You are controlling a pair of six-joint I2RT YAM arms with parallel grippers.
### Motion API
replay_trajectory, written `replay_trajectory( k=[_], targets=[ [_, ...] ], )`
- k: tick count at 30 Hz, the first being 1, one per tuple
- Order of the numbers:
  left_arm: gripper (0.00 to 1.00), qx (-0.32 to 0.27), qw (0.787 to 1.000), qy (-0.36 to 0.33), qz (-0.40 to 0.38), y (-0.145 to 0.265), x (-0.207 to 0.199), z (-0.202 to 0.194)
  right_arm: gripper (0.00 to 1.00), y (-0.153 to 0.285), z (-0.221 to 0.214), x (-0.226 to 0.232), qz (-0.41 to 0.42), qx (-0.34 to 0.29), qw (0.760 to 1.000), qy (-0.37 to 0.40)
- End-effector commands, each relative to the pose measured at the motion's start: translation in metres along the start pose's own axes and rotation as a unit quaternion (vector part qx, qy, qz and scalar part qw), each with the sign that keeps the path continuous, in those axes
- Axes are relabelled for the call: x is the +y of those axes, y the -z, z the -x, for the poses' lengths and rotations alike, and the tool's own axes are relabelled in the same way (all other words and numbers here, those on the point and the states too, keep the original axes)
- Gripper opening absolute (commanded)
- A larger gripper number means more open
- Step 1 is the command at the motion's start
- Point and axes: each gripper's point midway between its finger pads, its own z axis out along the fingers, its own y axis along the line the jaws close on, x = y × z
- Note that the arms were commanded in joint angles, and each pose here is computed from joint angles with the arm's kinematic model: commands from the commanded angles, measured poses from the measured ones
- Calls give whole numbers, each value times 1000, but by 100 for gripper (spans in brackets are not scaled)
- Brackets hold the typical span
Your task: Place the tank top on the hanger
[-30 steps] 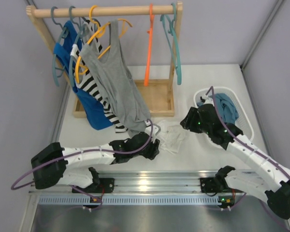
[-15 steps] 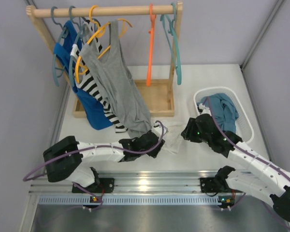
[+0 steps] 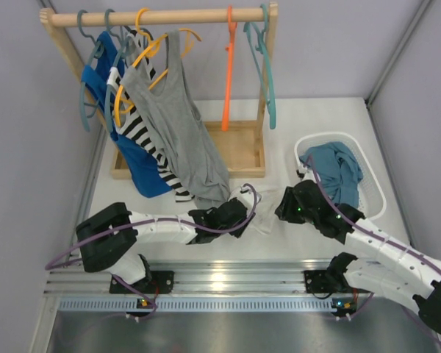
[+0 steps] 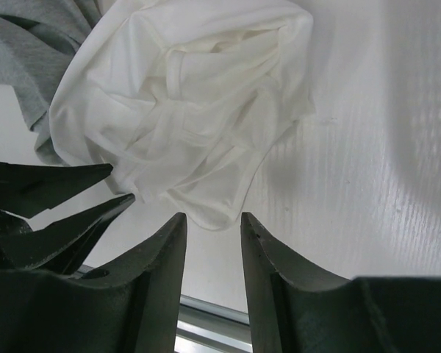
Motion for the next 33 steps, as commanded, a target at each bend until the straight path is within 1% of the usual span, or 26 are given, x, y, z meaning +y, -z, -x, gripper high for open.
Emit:
replay_trajectory(
  k=[1,4,7,8,10,14,17,18,20,21,26,28,33],
  targets=[
    [38,-38,999,-1,2,-2,-5,28,36,2,3,8,8,-16,1000,11],
    [31,-32,999,-1,18,-3,1,25,33,0,-1,7,1,-14,1000,23],
    [20,-29,999,-1,20,-1,3,23,33,-2,-3,12,4,-15,999,30],
    [11,-29,999,-2,19,0,2,24,33,-2,-4,13,5,-16,999,33],
    [1,-30,999,4,24,4,4,26,34,-3,-7,16,8,-16,999,46],
    [0,-38,999,26,28,13,5,40,37,-11,-16,26,23,-24,996,83],
    [0,-26,997,59,34,19,10,45,38,-23,-31,29,21,-12,993,112],
    [0,-27,994,99,32,21,14,53,38,-30,-42,38,28,-9,990,137],
    [0,-25,993,113,23,22,11,55,38,-36,-48,36,19,0,989,147],
    [0,-21,992,122,22,21,14,55,38,-37,-52,43,29,0,987,155],
    [0,-3,991,132,7,18,10,48,40,-50,-67,50,9,7,982,190],
    [0,8,991,133,8,16,10,42,42,-52,-71,54,7,9,980,196],
    [0,18,990,137,-5,16,6,35,43,-57,-69,57,1,0,980,201]
  ],
)
